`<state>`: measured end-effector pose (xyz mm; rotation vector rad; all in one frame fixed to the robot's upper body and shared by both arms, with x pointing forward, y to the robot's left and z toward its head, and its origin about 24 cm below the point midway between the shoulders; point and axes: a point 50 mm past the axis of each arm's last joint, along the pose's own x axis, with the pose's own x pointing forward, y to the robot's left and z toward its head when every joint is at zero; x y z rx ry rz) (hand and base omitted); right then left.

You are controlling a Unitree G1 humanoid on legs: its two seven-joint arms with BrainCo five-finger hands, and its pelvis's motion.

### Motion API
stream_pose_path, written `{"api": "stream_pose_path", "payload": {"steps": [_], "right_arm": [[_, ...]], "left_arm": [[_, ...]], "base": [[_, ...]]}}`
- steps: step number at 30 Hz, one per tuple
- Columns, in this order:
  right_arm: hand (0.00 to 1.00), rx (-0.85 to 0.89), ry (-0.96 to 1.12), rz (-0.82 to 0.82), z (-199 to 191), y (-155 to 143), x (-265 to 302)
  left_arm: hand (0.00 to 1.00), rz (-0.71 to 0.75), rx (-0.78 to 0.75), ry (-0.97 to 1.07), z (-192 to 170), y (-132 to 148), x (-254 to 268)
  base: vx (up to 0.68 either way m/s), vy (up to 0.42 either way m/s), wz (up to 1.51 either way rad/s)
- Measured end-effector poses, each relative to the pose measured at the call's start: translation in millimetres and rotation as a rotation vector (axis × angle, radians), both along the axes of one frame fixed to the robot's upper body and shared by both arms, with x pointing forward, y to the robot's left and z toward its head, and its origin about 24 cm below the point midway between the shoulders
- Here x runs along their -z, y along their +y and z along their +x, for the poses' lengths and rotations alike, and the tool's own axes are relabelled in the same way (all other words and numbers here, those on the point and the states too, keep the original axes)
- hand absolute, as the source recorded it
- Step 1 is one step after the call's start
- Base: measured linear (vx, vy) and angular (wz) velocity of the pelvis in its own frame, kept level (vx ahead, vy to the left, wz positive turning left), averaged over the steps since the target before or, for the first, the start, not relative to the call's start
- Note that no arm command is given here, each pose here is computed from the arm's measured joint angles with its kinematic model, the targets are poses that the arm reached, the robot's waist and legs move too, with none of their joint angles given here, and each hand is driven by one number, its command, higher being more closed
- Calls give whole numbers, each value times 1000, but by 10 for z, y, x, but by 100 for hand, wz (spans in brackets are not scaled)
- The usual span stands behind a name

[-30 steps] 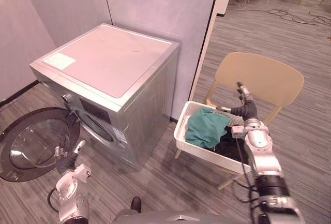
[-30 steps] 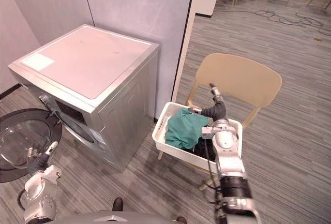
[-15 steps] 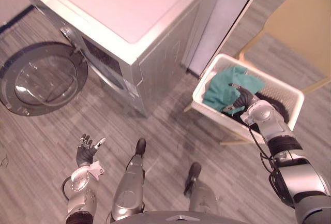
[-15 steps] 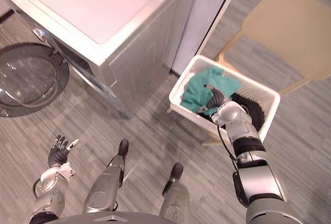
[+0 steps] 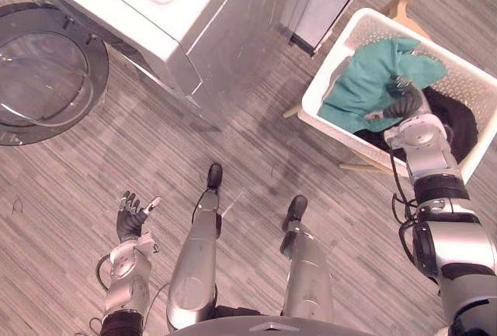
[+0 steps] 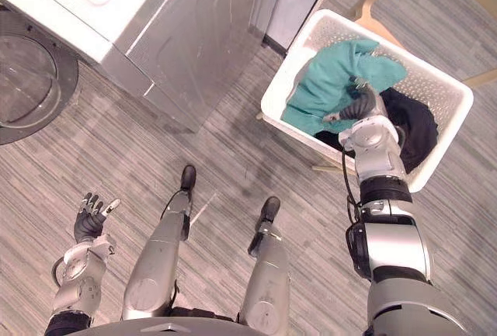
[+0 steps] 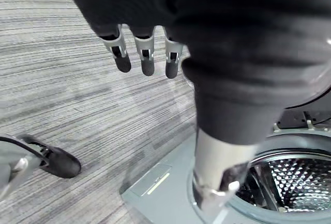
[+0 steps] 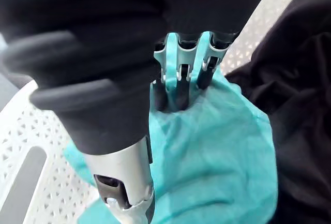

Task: Pick up the laundry basket with both hands and put the clothes into the washing machine.

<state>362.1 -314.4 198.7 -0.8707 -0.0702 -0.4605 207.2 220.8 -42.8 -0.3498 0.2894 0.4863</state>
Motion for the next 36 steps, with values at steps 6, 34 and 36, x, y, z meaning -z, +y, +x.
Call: {"api": "stream_pose_path", "payload": {"steps": [6,34,36], "right_arm": [[0,24,-328,-61,-178,121,-600],[0,16,-287,17,-162,218,-219],[0,30,-261,65,-114,170,-168]], "left_arm": [[0,-20,-24,-21,95,-73,-44],[0,-36,-32,-6,105,-88,13],[0,-36,-25,-6,110,-106,13]], "base": [[40,-31,-10],[10,-11,-2],[7,-2,6]]}}
